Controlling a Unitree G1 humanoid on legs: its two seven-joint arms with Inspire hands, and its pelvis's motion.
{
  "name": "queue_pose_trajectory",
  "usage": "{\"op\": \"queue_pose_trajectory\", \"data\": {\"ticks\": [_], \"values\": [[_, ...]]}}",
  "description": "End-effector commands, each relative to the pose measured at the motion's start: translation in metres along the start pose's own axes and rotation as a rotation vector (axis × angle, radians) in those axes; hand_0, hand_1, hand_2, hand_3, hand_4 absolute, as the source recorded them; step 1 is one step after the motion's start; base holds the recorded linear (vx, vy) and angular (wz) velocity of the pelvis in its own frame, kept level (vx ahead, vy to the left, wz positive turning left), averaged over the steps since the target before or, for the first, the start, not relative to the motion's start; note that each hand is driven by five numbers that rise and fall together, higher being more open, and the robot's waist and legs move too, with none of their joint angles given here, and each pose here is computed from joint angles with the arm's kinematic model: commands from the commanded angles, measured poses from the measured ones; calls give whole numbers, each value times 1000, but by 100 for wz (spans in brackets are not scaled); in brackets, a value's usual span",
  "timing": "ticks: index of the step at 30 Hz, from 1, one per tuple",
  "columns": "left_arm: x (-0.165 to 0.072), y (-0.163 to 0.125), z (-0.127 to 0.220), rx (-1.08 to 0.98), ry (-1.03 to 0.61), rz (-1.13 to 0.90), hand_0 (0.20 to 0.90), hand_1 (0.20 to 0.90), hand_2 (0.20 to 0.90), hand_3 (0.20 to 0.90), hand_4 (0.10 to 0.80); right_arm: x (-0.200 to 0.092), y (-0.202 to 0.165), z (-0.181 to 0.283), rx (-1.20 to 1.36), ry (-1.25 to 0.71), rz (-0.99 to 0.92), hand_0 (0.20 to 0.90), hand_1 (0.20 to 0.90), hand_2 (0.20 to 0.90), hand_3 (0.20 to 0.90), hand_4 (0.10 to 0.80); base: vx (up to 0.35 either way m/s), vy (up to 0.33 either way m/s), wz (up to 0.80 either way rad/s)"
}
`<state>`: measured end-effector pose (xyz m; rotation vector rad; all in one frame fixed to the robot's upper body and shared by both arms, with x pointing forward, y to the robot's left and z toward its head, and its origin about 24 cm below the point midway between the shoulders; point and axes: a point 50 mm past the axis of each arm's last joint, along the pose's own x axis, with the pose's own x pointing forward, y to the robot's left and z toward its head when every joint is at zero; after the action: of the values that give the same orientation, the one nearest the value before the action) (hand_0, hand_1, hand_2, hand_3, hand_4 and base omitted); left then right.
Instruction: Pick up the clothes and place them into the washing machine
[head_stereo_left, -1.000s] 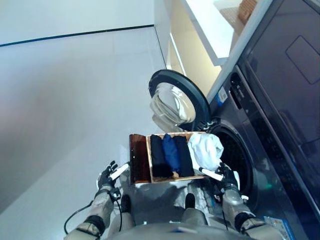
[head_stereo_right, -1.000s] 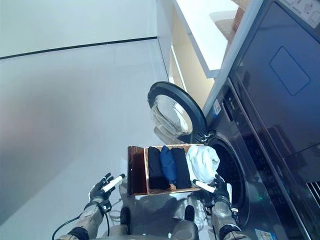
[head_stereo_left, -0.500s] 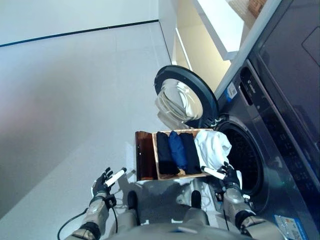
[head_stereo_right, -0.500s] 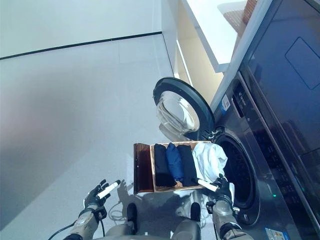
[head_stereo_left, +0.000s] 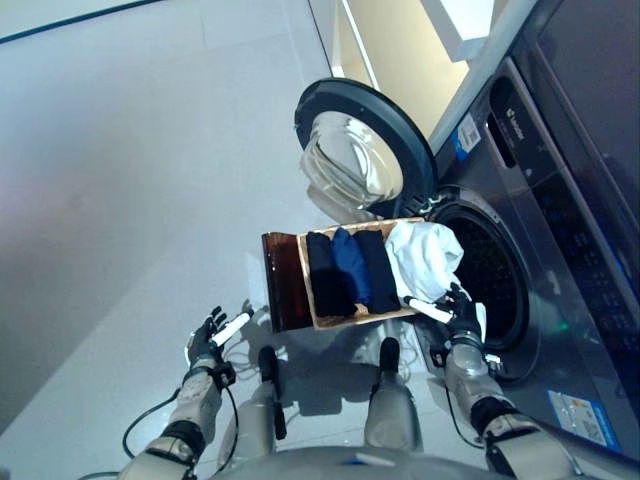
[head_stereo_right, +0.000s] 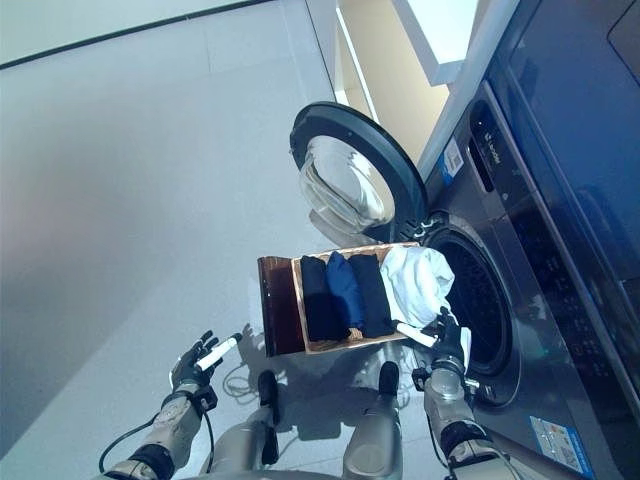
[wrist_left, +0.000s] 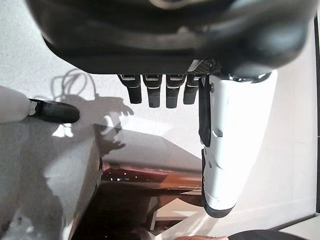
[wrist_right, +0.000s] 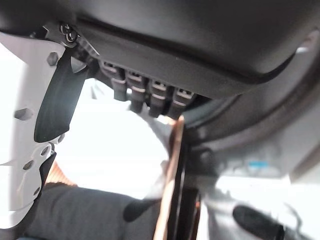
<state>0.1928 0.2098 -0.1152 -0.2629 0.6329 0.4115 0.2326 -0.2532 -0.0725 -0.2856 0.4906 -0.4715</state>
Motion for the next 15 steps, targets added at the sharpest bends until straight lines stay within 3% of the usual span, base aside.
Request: {"op": "queue_pose_trajectory", "data": {"ticks": [1,8,15], "values": [[9,3,43,-41,-184,26,900,900,900,900,800,19,-24,54,-36,-230,-129,900,900,900,900,800,-49,-19,8],[7,-8,47,-58,-212,-6,900,900,900,900,800,18,-30,92,27,-385,-158,900,900,900,900,800,-24,-1,2],[8,-11,51,-48,-229,-13,900,900,900,900,800,20,-35,99,5,-417,-200,900,900,900,900,800,-7,-2,2]]}}
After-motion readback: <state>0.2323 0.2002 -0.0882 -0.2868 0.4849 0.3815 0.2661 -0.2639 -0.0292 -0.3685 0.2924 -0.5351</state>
